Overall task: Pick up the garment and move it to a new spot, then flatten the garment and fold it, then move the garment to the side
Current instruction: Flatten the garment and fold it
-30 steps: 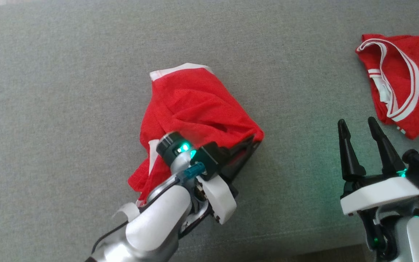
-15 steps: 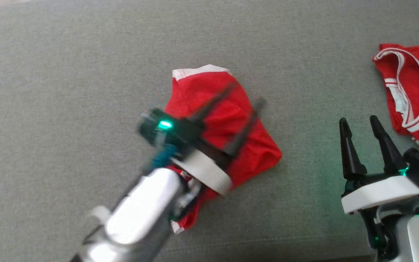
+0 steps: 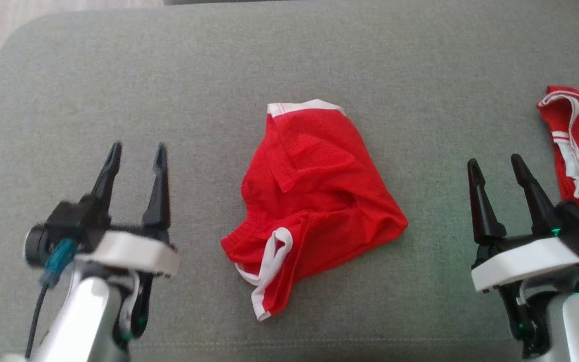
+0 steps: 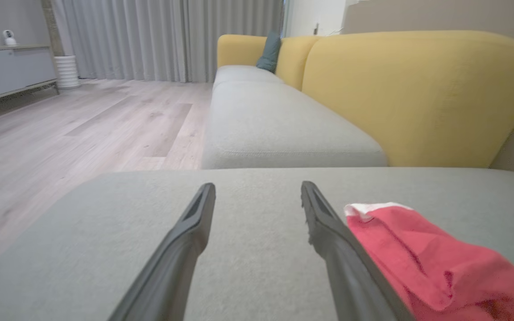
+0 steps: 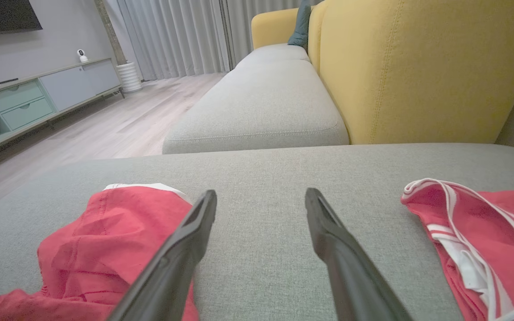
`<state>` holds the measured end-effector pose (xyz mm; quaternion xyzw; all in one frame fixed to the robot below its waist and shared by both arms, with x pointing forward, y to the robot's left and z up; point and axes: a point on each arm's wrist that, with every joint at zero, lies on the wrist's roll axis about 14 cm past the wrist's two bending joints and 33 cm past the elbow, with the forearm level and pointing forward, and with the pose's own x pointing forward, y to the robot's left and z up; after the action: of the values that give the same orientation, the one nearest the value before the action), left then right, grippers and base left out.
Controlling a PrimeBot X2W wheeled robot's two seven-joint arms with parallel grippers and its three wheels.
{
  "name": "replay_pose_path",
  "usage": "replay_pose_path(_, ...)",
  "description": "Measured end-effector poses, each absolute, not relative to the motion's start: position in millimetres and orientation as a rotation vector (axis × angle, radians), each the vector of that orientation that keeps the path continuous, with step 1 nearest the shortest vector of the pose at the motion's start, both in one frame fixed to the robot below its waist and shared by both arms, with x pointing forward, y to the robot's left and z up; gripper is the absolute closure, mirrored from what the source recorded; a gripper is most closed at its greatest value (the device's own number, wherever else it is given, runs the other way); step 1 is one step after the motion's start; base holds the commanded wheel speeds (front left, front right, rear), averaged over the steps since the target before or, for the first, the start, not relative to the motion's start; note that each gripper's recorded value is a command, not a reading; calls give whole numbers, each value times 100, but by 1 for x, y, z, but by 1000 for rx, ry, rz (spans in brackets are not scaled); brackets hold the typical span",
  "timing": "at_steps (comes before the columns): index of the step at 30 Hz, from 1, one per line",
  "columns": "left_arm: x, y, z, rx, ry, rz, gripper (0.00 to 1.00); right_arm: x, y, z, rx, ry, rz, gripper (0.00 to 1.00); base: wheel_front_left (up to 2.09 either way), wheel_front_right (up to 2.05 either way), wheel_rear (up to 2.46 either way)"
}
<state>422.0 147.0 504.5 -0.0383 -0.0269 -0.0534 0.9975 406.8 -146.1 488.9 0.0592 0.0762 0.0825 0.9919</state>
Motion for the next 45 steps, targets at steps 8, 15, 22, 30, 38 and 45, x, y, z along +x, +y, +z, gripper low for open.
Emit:
replay_pose_path(8,391,165,491,-44,-7,-69,0,402,-140,499,100,138,185,0,0,0,0)
replay_pose_path(15,378,165,491,-42,-7,-68,0,388,-143,501,97,144,180,0,0,0,0)
replay_pose_path(22,373,166,489,-42,2,-65,0,385,-143,505,95,134,180,0,0,0,0)
replay_pose_path(30,372,166,488,-42,6,-65,0,386,-142,505,95,140,183,0,0,0,0)
replay_pose_path(38,372,164,484,-43,18,-70,0,383,-120,494,85,200,263,0,0,0,0)
replay_pose_path(45,383,164,484,-41,16,-72,0,358,-37,463,13,382,628,0,0,0,0)
